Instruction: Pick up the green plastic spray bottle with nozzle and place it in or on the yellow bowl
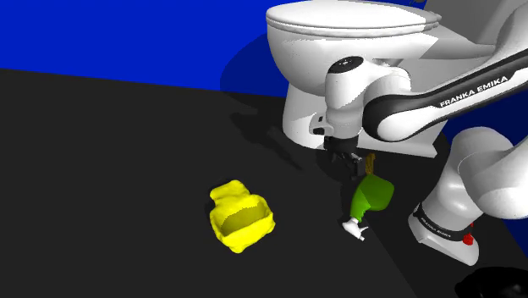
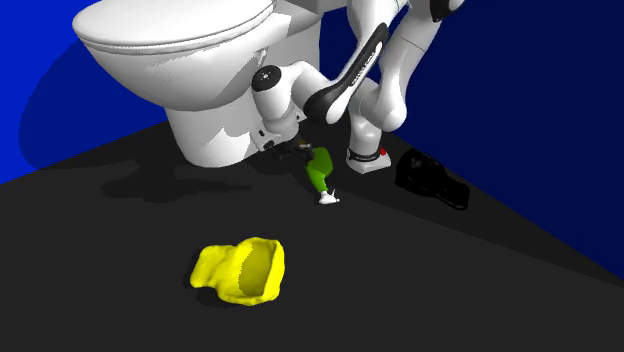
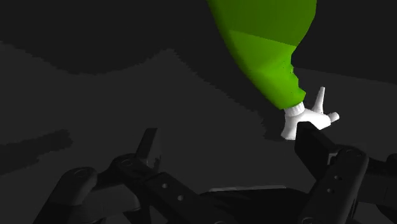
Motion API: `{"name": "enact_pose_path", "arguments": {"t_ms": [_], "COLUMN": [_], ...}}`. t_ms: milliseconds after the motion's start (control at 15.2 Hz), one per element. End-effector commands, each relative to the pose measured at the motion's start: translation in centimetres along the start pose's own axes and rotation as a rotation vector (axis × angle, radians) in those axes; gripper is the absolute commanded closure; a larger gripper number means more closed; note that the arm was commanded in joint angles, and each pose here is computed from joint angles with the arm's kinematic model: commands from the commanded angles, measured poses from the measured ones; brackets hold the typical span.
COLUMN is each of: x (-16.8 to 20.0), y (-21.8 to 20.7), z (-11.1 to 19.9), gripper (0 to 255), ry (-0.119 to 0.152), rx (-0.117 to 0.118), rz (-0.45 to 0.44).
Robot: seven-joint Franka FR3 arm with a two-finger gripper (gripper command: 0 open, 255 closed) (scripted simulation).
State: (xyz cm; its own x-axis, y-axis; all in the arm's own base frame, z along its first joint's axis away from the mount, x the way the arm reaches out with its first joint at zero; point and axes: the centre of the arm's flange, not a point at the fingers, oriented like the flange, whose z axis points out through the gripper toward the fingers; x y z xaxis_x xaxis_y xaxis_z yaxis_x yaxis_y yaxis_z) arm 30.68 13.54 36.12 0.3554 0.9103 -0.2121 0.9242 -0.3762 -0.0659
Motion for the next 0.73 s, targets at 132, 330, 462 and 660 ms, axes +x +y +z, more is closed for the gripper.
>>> {"name": "enact_pose_path", "arguments": {"t_ms": [132,330,462,660], "x": [1.2,1.7,1.8,1.7], "y": [-2.8,-5.0,-6.3,-6.4], "z": [4.4,7.6,9.4,11.0], "gripper": [0,0,0,0], "ry": [-0.041,-0.072,-0.09,-0.09], "rx": [0.03,0.053,0.066,0.066], "rz": [-0.194,-0.338,-0.421,-0.421]}}
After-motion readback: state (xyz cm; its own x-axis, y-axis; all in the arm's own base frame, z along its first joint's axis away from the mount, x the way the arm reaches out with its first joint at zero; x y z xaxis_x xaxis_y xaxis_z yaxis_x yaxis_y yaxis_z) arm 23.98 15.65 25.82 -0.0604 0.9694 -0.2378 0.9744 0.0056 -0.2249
